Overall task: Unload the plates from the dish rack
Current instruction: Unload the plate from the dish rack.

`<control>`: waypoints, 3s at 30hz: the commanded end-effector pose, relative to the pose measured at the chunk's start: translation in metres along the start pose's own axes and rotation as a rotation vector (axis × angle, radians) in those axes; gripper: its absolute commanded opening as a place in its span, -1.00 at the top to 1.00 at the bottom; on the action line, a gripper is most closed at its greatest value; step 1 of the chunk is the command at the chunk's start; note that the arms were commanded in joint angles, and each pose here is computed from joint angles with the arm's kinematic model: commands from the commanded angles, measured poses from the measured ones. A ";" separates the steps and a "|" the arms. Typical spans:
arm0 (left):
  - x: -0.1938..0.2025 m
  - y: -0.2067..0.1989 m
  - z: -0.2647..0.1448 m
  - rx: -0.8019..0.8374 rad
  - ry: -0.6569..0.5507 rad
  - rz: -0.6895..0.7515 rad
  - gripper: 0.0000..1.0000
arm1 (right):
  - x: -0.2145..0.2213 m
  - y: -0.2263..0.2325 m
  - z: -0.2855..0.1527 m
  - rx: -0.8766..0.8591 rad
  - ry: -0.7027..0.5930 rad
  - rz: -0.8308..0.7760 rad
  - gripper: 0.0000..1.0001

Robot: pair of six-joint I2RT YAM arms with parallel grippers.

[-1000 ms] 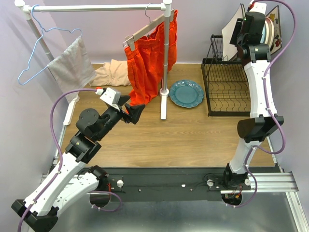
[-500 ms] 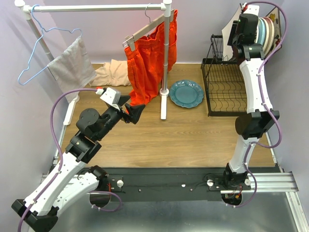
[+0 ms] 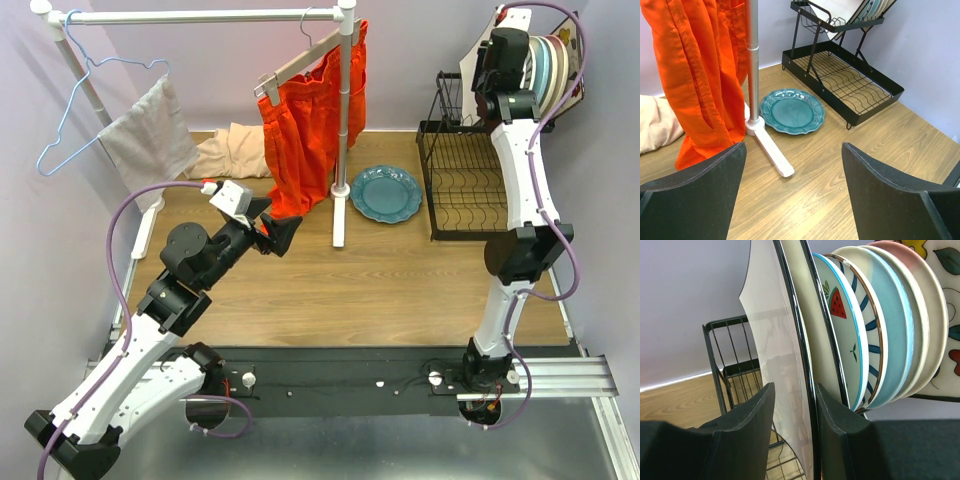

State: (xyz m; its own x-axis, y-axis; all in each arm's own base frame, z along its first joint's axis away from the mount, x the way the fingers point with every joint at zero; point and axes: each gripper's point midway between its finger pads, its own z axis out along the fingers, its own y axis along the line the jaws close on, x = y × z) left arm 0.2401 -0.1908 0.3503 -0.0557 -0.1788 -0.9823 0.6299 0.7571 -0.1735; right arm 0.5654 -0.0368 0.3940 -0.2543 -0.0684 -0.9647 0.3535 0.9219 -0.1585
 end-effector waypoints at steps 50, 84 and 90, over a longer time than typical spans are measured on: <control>-0.011 -0.012 -0.006 0.071 -0.038 0.012 -0.72 | -0.009 0.020 0.003 0.074 -0.050 -0.156 0.98; -0.008 -0.008 -0.002 0.061 -0.026 0.012 -0.72 | -0.093 -0.004 -0.031 0.109 -0.302 -0.063 0.99; -0.005 -0.007 -0.001 0.058 -0.020 0.008 -0.72 | -0.107 -0.010 -0.039 0.116 -0.344 -0.062 0.99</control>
State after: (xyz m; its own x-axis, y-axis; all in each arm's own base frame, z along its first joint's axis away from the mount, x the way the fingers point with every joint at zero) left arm 0.2342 -0.1936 0.3535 -0.0512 -0.1791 -0.9825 0.6659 0.7270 -0.1673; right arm 0.5768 -0.0166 0.4033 -0.2673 -0.2861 -0.9202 0.3454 0.8630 -0.3687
